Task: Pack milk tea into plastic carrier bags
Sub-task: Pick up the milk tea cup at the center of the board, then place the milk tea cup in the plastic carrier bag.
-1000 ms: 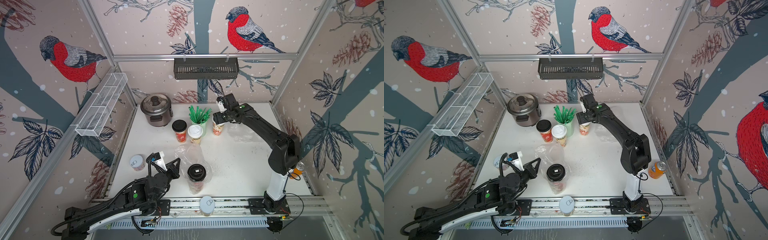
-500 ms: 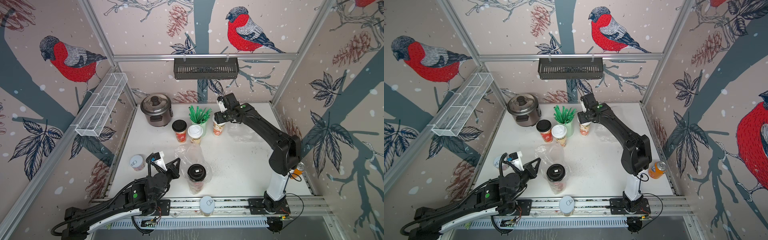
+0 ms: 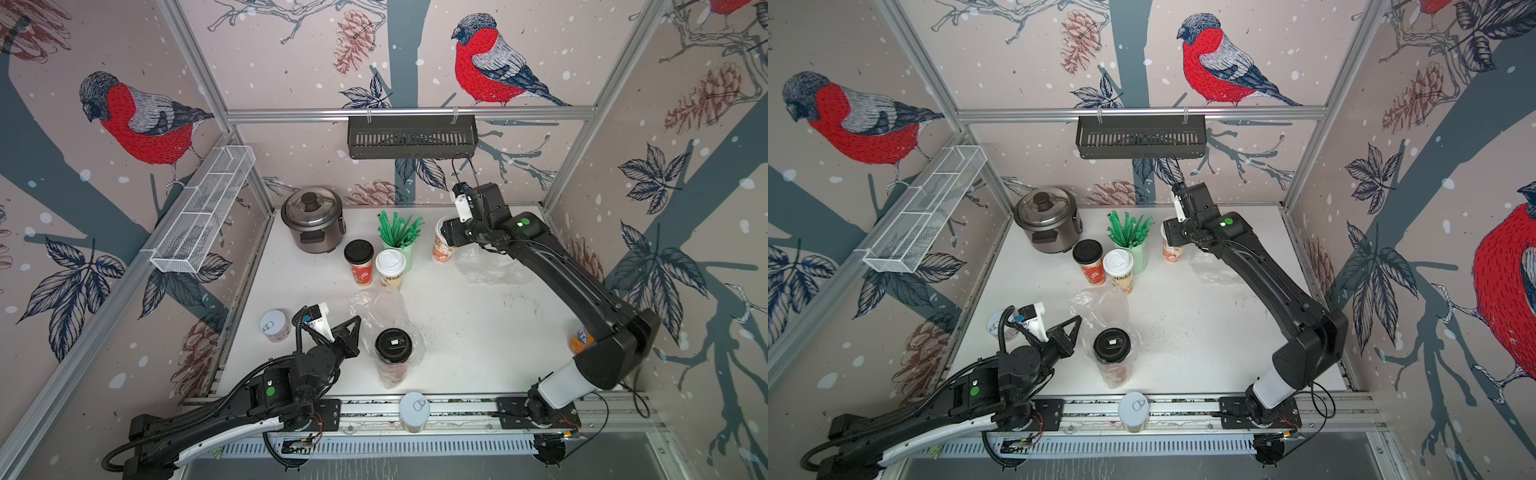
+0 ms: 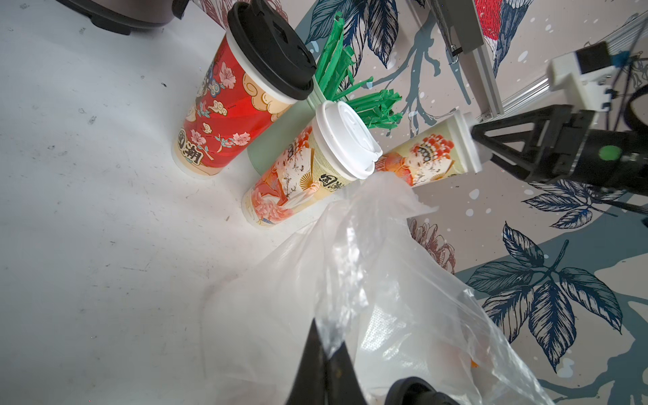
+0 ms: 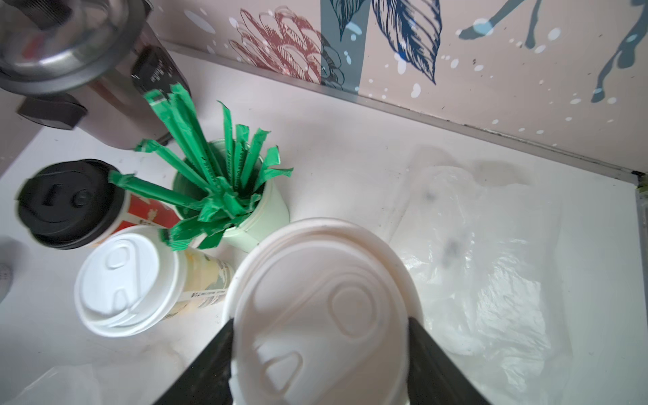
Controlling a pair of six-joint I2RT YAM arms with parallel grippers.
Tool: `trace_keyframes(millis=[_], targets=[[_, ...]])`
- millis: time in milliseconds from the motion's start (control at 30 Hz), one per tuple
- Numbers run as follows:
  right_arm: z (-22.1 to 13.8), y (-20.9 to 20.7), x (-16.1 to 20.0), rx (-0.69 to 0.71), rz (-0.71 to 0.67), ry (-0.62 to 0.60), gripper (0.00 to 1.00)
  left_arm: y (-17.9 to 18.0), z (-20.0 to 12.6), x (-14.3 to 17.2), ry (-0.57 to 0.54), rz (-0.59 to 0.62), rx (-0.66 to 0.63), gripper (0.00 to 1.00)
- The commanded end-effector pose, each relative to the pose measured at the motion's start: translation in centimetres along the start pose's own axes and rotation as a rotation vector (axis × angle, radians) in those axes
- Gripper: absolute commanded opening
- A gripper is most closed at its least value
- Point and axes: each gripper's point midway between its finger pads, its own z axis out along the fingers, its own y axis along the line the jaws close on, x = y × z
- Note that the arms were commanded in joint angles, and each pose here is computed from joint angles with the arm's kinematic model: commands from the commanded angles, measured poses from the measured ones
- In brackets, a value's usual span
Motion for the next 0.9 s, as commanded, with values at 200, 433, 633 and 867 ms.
trace_keyframes(millis=[200, 433, 633, 867], targets=[[-9.6, 5.0, -2.2, -0.092, -0.013, -0.184, 0.64, -1.0, -0.1, -0.7, -0.02, -0.017, 0.029, 0.0], [-14.4, 12.3, -2.5, -0.274, -0.088, -0.243, 0.64, -1.2, -0.1, -0.8, -0.02, -0.014, 0.035, 0.0], [-15.2, 17.3, -0.4, -0.402, -0.162, -0.197, 0.64, -1.7, -0.1, -0.9, -0.016, -0.006, 0.036, 0.0], [-13.4, 19.5, 2.7, -0.44, -0.202, -0.099, 0.63, -1.9, 0.1, -0.8, -0.011, 0.001, 0.033, 0.0]])
